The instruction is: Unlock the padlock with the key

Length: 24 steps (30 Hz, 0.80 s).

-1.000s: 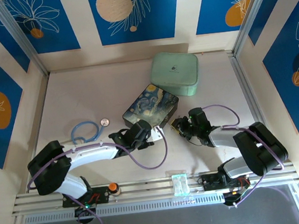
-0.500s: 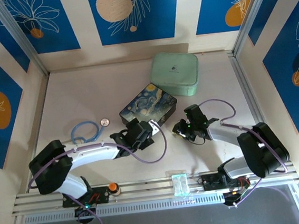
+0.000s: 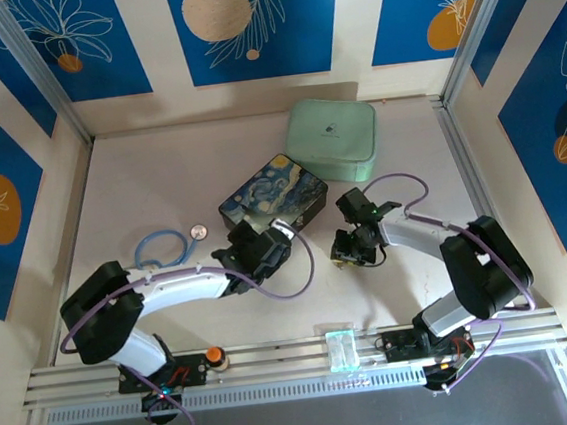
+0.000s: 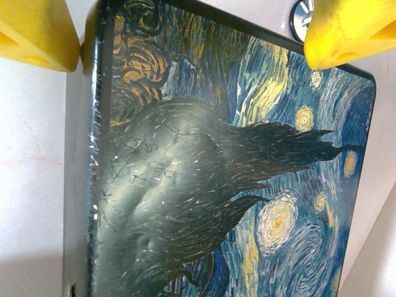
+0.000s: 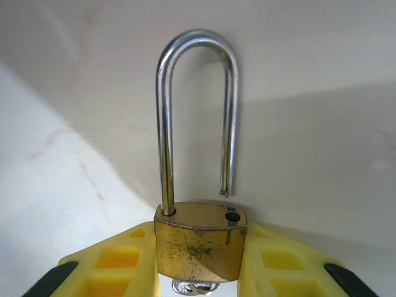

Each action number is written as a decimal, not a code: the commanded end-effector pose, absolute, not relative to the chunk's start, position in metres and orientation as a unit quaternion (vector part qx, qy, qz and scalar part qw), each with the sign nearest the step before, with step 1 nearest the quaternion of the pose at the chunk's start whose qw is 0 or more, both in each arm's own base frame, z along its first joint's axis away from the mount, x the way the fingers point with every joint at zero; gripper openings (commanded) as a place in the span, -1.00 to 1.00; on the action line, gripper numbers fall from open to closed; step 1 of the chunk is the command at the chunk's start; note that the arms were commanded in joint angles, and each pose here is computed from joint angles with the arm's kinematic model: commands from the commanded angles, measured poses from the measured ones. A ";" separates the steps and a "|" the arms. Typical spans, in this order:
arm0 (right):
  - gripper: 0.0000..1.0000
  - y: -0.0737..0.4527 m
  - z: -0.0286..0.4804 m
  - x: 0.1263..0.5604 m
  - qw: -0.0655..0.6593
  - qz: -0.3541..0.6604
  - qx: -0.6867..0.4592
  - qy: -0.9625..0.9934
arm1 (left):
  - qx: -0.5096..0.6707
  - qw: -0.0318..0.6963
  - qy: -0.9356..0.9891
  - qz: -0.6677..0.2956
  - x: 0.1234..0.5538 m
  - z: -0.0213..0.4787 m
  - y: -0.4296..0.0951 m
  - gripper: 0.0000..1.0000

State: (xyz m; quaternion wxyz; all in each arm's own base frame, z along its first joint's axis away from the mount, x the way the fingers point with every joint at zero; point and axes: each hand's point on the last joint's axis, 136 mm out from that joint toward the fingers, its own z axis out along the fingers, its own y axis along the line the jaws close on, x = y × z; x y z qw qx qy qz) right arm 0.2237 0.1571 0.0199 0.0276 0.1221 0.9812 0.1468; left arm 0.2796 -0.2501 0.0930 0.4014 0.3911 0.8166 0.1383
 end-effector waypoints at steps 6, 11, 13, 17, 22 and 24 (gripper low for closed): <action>-0.36 0.113 0.016 0.180 -0.062 -0.020 0.062 0.996 | 0.349 0.408 0.828 0.163 0.288 0.102 -0.214 0.90; -0.25 0.104 0.013 0.173 -0.079 -0.052 0.050 0.994 | 0.322 0.409 0.837 0.168 0.290 0.108 -0.195 0.99; -0.19 0.106 0.014 0.173 -0.077 -0.050 0.050 0.995 | 0.312 0.409 0.840 0.172 0.290 0.108 -0.187 0.99; -0.08 0.108 0.016 0.173 -0.073 -0.046 0.046 0.995 | 0.280 0.401 0.856 0.168 0.293 0.108 -0.166 0.99; -0.05 0.112 0.019 0.174 -0.068 -0.040 0.039 0.996 | 0.250 0.394 0.868 0.167 0.301 0.108 -0.144 0.99; -0.02 0.112 0.021 0.174 -0.067 -0.040 0.037 0.996 | 0.234 0.392 0.876 0.156 0.302 0.109 -0.137 0.99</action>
